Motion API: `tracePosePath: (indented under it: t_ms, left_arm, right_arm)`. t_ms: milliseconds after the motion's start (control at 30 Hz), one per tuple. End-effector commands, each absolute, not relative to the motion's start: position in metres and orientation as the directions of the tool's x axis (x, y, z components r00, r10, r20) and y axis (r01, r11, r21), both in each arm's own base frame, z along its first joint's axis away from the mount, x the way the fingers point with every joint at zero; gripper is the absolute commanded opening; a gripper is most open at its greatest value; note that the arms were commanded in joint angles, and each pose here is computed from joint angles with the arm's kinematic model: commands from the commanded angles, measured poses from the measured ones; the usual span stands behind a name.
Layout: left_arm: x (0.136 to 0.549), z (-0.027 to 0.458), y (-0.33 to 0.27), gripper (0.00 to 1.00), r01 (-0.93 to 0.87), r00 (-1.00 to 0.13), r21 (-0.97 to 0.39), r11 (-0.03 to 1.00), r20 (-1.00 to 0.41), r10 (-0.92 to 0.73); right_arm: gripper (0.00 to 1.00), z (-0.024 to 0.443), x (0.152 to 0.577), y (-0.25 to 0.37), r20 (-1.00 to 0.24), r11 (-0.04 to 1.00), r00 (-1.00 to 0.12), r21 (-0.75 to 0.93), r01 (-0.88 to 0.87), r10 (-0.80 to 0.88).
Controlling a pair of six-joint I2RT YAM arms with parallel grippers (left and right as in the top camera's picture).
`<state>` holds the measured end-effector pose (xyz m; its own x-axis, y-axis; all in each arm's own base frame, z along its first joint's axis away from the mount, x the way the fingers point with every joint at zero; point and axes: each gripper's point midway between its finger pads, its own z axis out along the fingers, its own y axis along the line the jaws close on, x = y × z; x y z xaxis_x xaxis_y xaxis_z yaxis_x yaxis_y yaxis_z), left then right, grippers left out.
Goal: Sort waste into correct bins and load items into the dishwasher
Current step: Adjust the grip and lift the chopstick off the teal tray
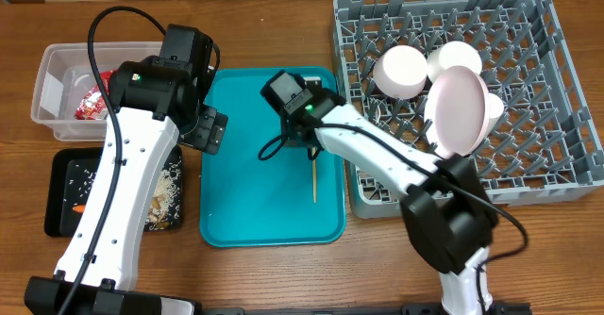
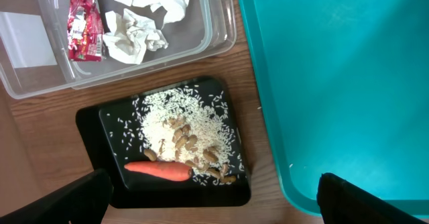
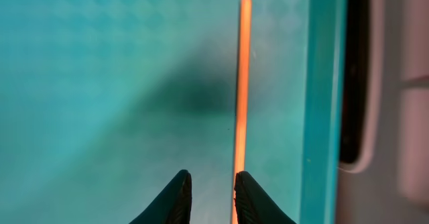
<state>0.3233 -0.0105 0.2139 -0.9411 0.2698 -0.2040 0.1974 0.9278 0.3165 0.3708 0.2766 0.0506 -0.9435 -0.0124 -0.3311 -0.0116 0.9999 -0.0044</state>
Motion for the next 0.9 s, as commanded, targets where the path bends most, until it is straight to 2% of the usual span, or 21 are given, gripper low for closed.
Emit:
tracePosePath:
  t_ms: [0, 200, 467, 867]
  left_arm:
    - [0.325, 0.223, -0.009, 1.0, 0.202, -0.933, 0.329, 0.923, -0.223, 0.284]
    - [0.325, 0.223, -0.01, 1.0, 0.202, -0.933, 0.328, 0.923, -0.223, 0.284]
    - [0.325, 0.223, -0.01, 1.0, 0.203, -0.932, 0.327, 0.923, -0.224, 0.284]
    - [0.324, 0.223, -0.01, 1.0, 0.203, -0.932, 0.325, 0.923, -0.224, 0.284]
  right_arm:
    - [0.25, 0.035, 0.372, 0.27, -0.329, 0.997, -0.943, -0.036, 0.064, 0.048]
    - [0.26, 0.027, 0.371, 0.264, -0.322, 0.995, -0.945, -0.072, 0.074, 0.047]
    - [0.37, 0.022, 0.369, 0.265, -0.307, 0.995, -0.951, -0.072, 0.07, 0.045]
    - [0.35, 0.021, 0.368, 0.264, -0.301, 0.995, -0.953, -0.075, 0.06, 0.034]
